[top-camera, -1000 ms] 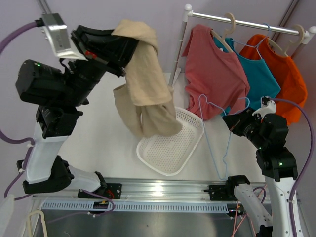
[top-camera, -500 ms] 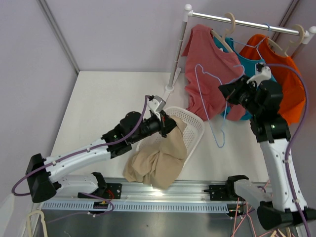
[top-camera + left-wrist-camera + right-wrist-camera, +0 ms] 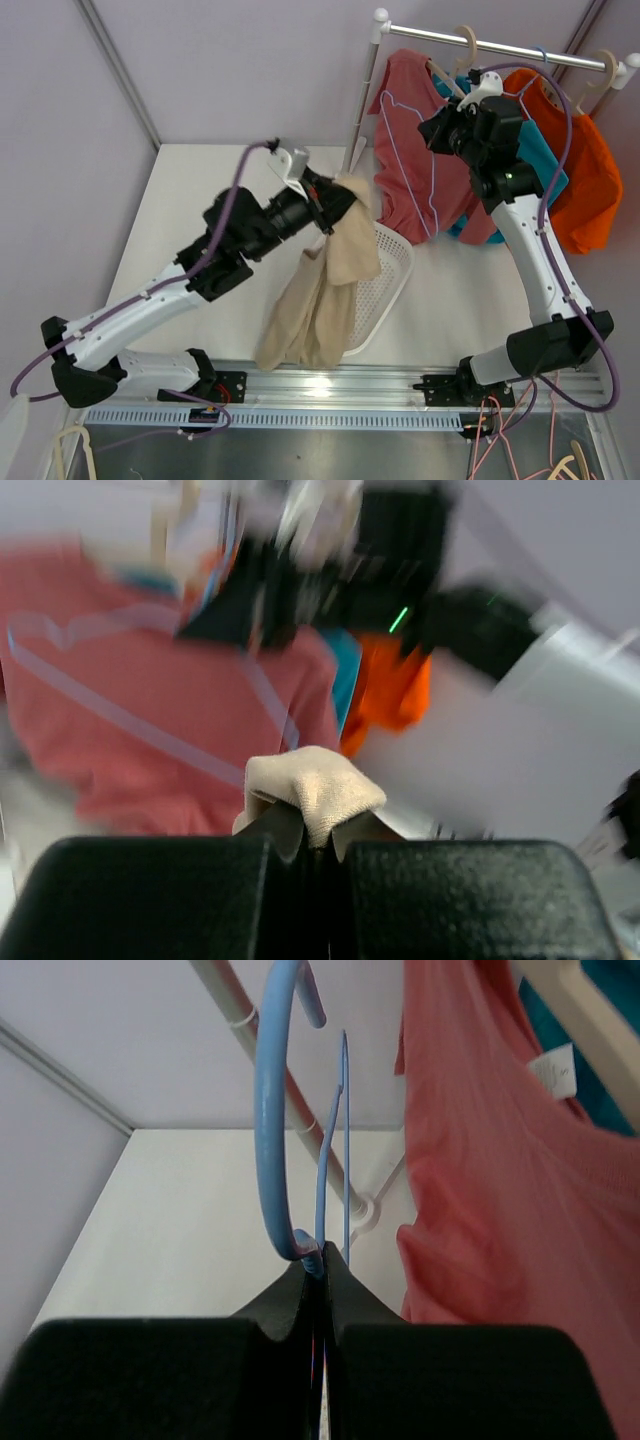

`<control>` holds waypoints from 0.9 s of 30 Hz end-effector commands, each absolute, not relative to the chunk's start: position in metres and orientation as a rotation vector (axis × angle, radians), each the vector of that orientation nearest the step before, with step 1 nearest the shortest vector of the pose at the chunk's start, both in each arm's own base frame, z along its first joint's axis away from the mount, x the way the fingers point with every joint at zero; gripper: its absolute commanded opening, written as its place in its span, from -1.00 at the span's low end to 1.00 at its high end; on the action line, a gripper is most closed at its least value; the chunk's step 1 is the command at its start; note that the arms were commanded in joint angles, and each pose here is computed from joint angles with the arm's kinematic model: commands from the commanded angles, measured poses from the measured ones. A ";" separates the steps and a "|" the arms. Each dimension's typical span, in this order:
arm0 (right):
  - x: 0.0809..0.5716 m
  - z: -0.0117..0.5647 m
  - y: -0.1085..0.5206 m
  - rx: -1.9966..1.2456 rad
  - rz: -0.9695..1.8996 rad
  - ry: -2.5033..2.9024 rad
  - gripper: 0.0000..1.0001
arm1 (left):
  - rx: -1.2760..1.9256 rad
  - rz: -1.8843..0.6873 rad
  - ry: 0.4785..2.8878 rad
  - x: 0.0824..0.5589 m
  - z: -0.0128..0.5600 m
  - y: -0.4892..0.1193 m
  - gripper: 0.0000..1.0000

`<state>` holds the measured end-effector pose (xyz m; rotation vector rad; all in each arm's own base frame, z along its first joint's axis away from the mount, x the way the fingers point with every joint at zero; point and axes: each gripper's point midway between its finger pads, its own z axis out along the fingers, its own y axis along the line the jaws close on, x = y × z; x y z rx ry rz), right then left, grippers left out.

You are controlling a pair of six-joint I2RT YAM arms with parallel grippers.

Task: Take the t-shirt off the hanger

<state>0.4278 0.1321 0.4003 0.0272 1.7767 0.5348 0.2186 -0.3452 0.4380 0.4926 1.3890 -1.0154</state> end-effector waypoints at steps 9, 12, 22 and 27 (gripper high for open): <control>0.470 0.452 0.132 0.024 0.442 1.602 -1.00 | 0.499 -0.990 0.971 0.189 0.624 -0.306 -0.99; 0.471 0.455 0.132 0.017 0.433 1.596 -1.00 | 0.509 -0.983 0.996 0.194 0.616 -0.311 -0.99; 0.489 0.482 0.139 -0.028 0.432 1.514 -1.00 | 0.419 -1.150 1.660 0.221 0.277 -0.383 -0.99; 0.516 0.473 0.148 -0.050 0.424 1.572 -1.00 | 0.397 -1.087 1.934 0.214 0.142 -0.377 -0.99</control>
